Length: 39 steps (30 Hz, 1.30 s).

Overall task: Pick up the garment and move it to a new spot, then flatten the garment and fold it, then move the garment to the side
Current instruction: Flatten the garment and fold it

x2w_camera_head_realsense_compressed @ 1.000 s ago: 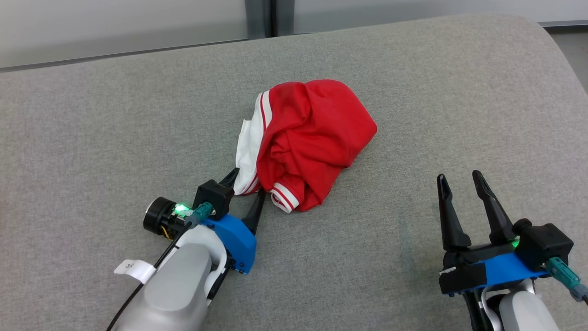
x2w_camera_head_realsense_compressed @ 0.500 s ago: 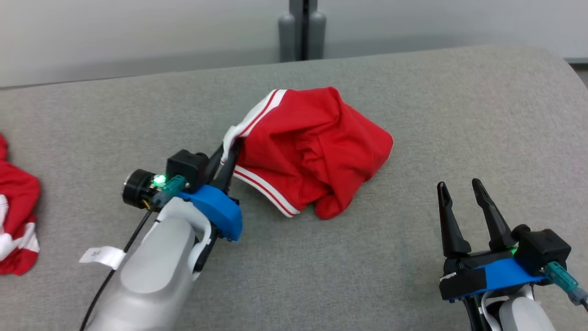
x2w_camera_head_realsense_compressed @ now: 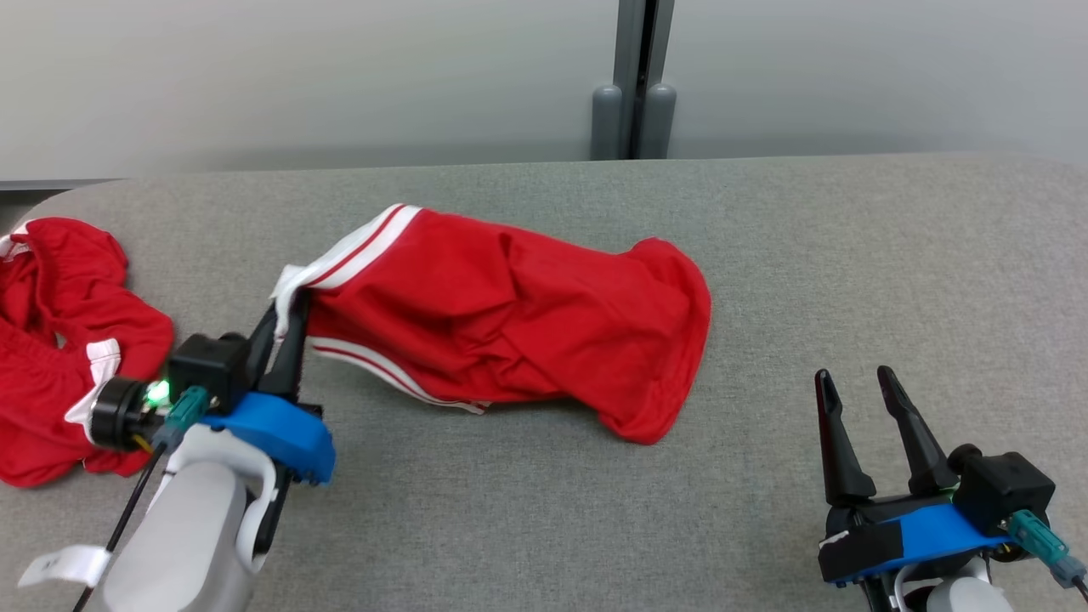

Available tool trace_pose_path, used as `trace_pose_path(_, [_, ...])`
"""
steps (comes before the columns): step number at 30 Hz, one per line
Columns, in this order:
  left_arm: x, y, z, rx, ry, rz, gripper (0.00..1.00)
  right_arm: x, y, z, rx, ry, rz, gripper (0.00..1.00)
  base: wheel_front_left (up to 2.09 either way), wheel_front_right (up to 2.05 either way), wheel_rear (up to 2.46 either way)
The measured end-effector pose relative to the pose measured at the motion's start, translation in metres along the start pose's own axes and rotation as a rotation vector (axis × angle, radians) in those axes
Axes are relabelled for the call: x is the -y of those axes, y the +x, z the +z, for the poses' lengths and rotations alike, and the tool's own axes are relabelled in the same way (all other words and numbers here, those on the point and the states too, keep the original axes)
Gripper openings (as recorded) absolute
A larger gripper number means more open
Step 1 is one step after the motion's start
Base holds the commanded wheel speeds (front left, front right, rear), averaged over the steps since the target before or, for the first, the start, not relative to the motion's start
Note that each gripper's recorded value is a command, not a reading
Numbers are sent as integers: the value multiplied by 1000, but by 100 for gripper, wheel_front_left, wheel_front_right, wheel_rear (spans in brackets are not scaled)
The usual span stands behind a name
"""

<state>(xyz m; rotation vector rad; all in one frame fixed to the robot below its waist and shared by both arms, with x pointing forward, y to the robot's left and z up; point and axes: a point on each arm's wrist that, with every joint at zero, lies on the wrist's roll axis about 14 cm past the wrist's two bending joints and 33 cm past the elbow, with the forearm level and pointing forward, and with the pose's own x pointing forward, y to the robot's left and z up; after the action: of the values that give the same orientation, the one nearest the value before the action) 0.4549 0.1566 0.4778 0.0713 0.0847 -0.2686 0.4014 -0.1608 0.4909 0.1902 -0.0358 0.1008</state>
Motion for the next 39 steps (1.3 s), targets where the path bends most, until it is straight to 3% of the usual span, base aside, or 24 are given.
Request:
trace_pose_path(7, [-13, -22, -10, -14, 7, 51, 0, -4, -1, -2, -4, 4, 10, 100, 0, 0, 0])
trace_pose_path(17, [49, -46, -42, -78, -64, -57, 0, -6, -2, -5, -14, 8, 17, 100, 0, 0, 0])
trace_pose_path(26, [78, -95, -91, -219, -143, -70, 0, -15, 0, -7, -20, 9, 41, 100, 0, 0, 0])
trace_pose_path(27, [74, -100, -93, -221, -158, -43, 40, -18, 1, -7, -20, 9, 49, 100, 0, 0, 0])
trace_pose_path(28, [71, -99, -88, -205, -165, -23, 100, -19, 1, -7, -20, 9, 53, 100, 0, 0, 0])
trace_pose_path(39, [29, -88, -9, 74, -199, 127, 100, -24, -5, -3, -18, 5, 68, 100, 0, 0, 0])
